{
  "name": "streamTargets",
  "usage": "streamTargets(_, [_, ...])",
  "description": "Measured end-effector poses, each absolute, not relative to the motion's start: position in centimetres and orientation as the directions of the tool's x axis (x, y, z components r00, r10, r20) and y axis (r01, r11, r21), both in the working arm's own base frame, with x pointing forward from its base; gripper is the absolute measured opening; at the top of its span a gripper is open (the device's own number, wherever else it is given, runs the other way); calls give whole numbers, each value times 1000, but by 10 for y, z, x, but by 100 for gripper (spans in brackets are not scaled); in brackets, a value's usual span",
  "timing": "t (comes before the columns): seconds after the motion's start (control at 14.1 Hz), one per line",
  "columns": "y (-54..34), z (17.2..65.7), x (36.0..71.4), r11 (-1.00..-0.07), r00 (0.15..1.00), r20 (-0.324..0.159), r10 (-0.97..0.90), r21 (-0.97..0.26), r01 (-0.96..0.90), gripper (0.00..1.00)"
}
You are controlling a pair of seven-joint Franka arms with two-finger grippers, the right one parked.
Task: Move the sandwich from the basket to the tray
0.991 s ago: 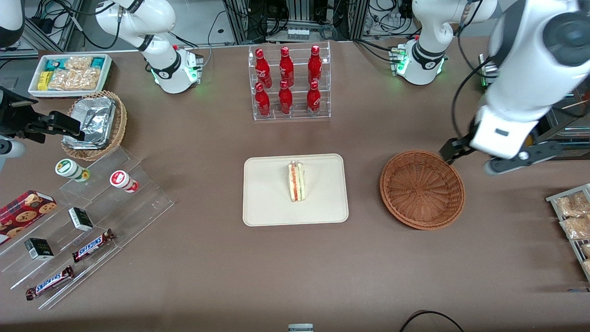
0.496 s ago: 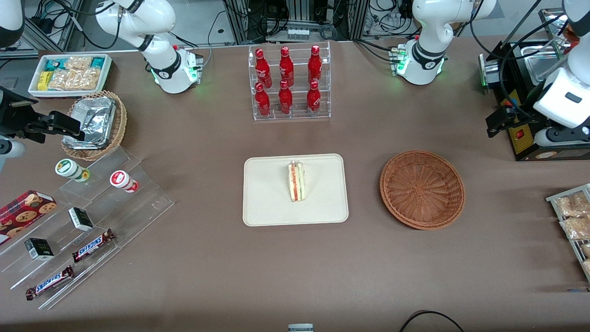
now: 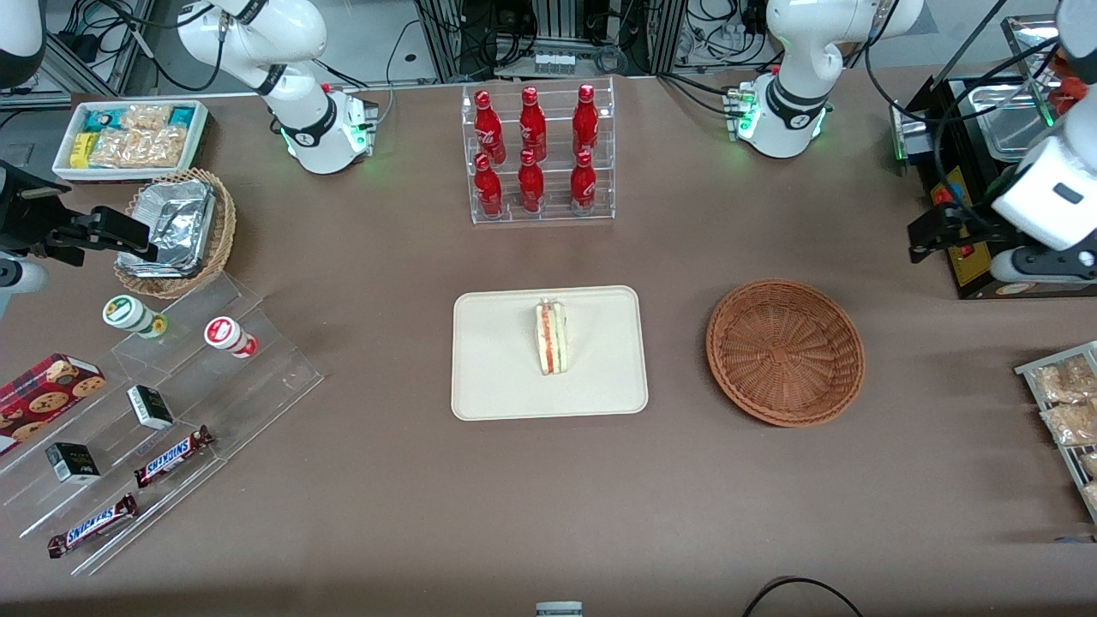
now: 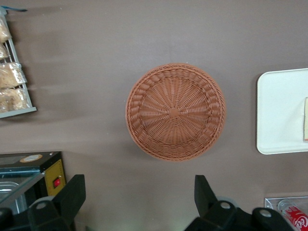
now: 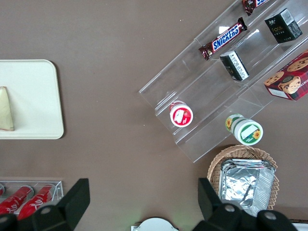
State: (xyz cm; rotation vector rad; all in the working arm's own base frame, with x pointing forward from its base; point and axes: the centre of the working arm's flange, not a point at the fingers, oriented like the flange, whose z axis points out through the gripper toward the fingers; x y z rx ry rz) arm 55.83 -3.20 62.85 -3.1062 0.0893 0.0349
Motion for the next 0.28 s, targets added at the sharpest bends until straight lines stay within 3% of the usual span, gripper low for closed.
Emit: streamTargets(0.28, [-24,634,556,-999,999,-24,-41,-14,-42,100])
